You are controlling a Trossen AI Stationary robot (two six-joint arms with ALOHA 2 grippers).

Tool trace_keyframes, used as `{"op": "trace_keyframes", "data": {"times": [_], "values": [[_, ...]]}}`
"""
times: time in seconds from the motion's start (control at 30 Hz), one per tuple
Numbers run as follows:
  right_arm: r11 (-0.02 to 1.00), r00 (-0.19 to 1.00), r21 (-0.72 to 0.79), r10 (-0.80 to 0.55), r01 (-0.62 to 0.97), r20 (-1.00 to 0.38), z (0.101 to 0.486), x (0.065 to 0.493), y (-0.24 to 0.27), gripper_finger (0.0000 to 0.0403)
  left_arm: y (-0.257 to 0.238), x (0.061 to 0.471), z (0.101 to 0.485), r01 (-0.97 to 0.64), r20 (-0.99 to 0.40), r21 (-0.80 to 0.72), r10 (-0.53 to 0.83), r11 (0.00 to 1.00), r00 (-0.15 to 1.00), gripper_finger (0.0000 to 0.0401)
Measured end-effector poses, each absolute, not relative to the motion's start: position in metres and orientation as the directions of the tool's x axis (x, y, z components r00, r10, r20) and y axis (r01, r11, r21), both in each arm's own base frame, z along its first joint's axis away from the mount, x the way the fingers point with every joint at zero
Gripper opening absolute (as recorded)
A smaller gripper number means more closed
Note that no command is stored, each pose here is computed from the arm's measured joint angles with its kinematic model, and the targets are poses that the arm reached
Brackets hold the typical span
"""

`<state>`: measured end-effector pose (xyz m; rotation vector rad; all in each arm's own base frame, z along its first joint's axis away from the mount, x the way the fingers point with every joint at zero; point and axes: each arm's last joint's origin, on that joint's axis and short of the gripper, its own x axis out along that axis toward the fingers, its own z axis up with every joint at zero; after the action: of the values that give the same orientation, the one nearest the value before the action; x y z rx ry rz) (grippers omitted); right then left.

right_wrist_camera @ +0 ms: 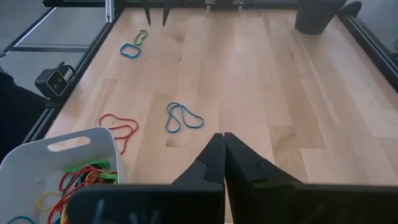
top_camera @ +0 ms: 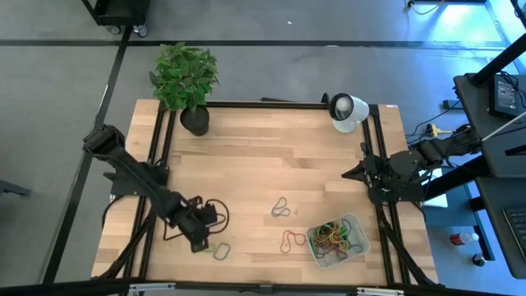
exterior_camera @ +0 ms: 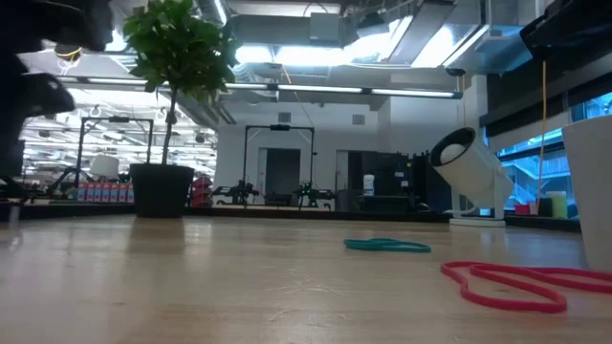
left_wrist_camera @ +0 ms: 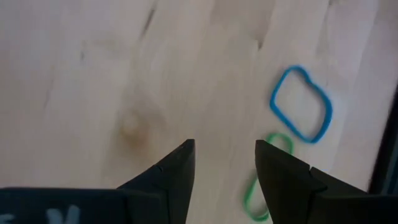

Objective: Pick and place rubber bands into bin
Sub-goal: Put the green rubber band into the white bin

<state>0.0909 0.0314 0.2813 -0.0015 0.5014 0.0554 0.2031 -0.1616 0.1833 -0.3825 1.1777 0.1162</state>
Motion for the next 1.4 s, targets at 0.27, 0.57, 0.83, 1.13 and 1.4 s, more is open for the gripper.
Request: {"op": "trace_keyframes", "data": {"times": [0.27,0.57,0.83,1.13,1.4], "values": [[0.999,0.875,0.014,0.053,-0.052,-0.481,0.281,0.091,0.031,0.0,-0.181,0.197,0.153,-0.237,-0.959,-0.151,-0.083,0.96,0.271,0.0158],[0.999,0.875,0.014,0.053,-0.052,-0.481,0.281,0.091,0.031,0.0,-0.195,0.196,0.136,-0.211,-0.97,-0.16,-0.113,0.964,0.217,0.015],[0.999,0.874,0.014,0.052,-0.052,-0.482,0.281,0.091,0.031,0.0,-0.195,0.195,0.16,-0.227,-0.926,-0.264,-0.181,0.938,0.33,0.0149],[0.999,0.875,0.015,0.052,-0.052,-0.482,0.281,0.091,0.031,0.0,-0.207,0.189,0.152,-0.166,-0.92,-0.222,-0.15,0.961,0.363,0.0149],[0.999,0.875,0.015,0.052,-0.051,-0.482,0.281,0.091,0.031,0.0,-0.22,0.189,0.125,-0.123,-0.939,-0.17,-0.122,0.978,0.323,0.0144]]}}
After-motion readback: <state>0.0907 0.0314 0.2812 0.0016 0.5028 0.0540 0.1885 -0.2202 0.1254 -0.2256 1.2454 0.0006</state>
